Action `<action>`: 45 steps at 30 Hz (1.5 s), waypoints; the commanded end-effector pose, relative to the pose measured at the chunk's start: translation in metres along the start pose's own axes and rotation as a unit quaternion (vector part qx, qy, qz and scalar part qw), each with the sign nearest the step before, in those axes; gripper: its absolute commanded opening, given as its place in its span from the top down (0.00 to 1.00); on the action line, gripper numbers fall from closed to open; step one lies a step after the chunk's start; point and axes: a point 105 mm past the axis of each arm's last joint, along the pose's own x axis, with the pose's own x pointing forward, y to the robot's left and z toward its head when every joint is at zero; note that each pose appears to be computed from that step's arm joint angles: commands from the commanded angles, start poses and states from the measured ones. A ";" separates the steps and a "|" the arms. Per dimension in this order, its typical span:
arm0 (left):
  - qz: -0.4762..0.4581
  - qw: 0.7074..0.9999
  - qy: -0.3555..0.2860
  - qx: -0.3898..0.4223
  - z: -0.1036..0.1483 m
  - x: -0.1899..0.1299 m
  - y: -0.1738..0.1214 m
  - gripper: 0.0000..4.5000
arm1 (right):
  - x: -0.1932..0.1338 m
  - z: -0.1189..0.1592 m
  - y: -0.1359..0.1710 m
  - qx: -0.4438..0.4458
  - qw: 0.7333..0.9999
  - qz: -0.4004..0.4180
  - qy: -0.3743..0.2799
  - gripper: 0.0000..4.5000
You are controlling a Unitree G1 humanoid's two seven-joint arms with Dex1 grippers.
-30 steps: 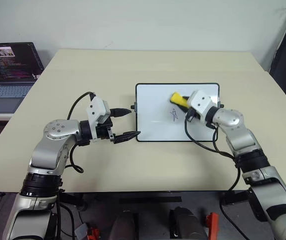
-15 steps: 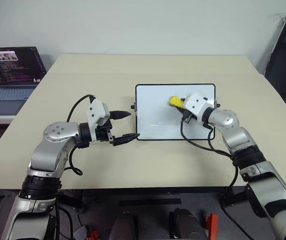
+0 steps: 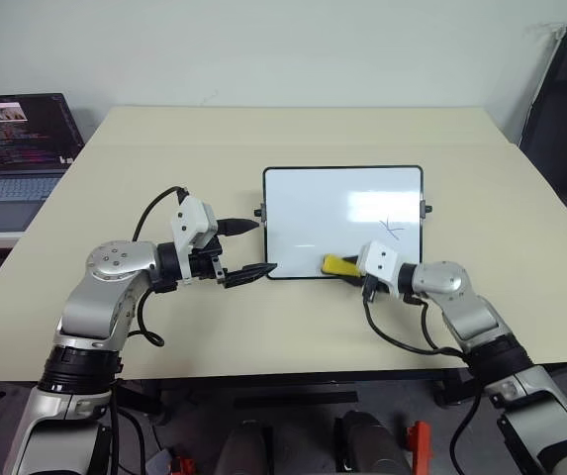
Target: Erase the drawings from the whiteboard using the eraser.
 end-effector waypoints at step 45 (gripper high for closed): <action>0.020 0.998 -0.028 0.045 0.040 -0.013 0.025 0.00 | -0.222 0.019 -0.096 0.092 0.969 -0.230 -0.011 0.78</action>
